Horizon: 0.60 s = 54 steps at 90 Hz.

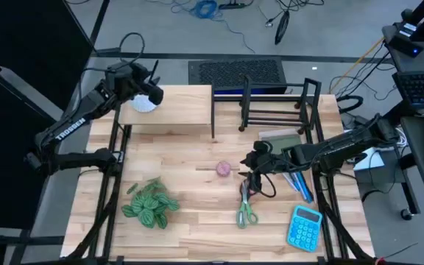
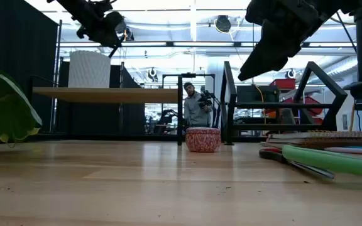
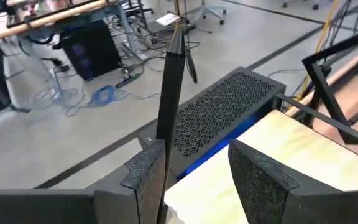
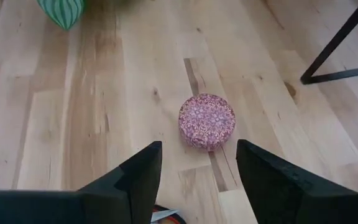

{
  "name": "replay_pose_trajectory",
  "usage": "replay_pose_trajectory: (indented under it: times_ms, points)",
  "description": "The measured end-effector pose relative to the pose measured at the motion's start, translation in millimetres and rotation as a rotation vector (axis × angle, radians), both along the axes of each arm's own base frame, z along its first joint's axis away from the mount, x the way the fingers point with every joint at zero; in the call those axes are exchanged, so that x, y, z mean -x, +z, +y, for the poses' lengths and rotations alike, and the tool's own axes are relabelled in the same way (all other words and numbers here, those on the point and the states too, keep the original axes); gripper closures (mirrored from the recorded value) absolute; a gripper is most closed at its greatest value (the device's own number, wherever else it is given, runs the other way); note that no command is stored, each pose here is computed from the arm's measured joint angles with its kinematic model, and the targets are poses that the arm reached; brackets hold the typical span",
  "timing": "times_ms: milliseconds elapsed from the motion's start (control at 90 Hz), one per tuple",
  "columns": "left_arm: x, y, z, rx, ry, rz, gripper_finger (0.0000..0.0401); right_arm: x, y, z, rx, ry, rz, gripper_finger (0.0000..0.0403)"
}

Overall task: Stock shelves
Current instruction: Put the black pen into the white pen holder

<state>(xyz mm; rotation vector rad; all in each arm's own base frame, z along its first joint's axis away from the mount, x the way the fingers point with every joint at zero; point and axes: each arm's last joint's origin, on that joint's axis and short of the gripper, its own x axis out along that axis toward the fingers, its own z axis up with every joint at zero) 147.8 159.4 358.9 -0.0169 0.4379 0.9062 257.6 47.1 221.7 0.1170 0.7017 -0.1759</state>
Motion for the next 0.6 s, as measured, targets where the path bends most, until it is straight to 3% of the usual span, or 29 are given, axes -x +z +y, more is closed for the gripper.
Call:
replay_pose_trajectory:
  times_ms: [156,456,600]
  points:
    - [0,1,1,-0.037,-0.01,0.027,0.024,0,0,0,0.0,0.0,0.0,0.0213]
    - [1,2,6,-0.103,0.087,0.09,0.024,0,0,0,-0.001,-0.003,-0.001,0.0213]
    - [-5,-6,17,-0.08,0.101,0.115,0.024,0,0,0,-0.006,-0.008,-0.002,0.0213]
